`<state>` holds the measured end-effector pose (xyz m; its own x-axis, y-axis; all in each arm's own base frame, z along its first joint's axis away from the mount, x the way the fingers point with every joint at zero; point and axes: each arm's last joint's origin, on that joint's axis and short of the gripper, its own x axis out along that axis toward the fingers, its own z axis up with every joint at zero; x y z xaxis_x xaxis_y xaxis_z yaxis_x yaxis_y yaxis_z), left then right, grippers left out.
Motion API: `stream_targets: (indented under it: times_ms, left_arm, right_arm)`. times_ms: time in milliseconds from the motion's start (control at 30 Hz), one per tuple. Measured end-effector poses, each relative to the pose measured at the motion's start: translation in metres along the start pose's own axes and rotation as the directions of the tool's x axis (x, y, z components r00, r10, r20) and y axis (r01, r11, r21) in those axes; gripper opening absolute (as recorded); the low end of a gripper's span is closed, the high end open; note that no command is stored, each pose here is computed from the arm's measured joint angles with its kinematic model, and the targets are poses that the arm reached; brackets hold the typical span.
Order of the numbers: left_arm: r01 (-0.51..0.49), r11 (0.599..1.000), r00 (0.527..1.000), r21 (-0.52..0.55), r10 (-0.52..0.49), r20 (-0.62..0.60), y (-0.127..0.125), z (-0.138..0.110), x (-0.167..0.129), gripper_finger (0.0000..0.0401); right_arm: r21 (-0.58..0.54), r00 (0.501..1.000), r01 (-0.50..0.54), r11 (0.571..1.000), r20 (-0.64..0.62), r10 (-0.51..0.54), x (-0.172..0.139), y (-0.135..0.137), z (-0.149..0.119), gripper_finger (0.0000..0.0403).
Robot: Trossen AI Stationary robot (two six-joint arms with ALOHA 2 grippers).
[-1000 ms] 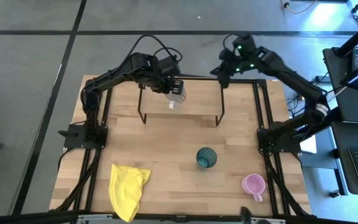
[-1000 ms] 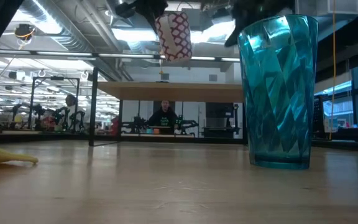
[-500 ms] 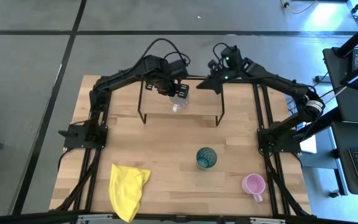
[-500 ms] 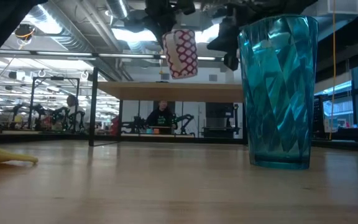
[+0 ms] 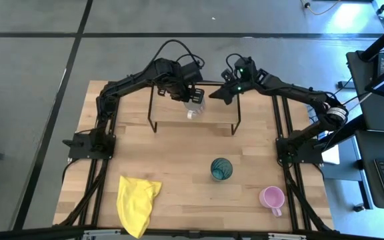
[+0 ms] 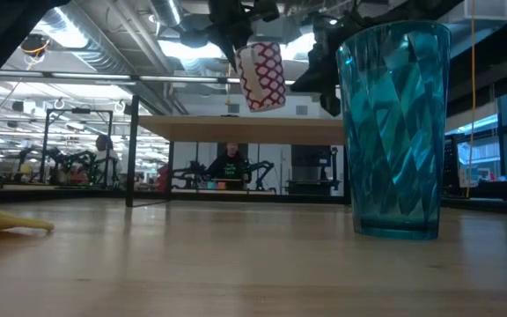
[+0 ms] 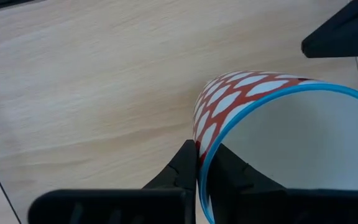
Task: Stack small to large cups/mugs on shelf
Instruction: Put the white/red mug on the shelf
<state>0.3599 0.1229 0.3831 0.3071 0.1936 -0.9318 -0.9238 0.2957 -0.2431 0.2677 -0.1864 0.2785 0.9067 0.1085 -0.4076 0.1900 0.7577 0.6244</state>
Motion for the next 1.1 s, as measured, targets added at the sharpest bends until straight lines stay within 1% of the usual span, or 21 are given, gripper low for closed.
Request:
stream_targets:
  times_ms: [100,233,400,667,967,1033,1100]
  left_arm:
    - [-0.001,1.000,1.000,-0.004,0.001,0.000,0.001,0.001,0.000,0.0012]
    - [-0.005,1.000,1.000,-0.002,0.005,0.001,0.002,0.003,0.000,0.0012]
    - [-0.063,0.998,0.998,-0.015,0.062,-0.030,0.011,0.004,0.000,0.0012]
    - [-0.043,0.999,0.999,0.003,0.043,-0.021,0.010,0.007,0.001,0.0012]
    - [-0.062,0.998,0.998,0.007,0.062,-0.023,0.015,0.014,0.005,0.0012]
    - [-0.061,0.998,0.998,0.008,0.061,-0.023,0.015,0.014,0.004,0.0012]
    - [-0.062,0.998,0.998,0.006,0.062,-0.024,0.016,0.014,0.005,0.0012]
  right_arm:
    - [-0.014,1.000,-0.005,1.000,0.016,0.006,0.002,-0.003,-0.003,0.0001]
    - [-0.007,1.000,0.000,1.000,0.004,0.000,0.003,-0.007,-0.009,0.0001]
    - [-0.013,1.000,-0.003,1.000,0.011,0.003,0.004,-0.007,-0.010,0.0001]
    - [-0.015,1.000,-0.002,1.000,0.010,0.002,0.004,-0.007,-0.010,0.0003]
    - [-0.015,1.000,-0.002,1.000,0.010,0.002,0.004,-0.007,-0.010,0.0002]
    - [-0.016,1.000,0.015,1.000,0.016,-0.015,0.005,-0.007,-0.010,0.0003]
    - [-0.026,0.997,0.063,0.998,0.040,-0.062,0.007,-0.006,-0.009,0.0003]
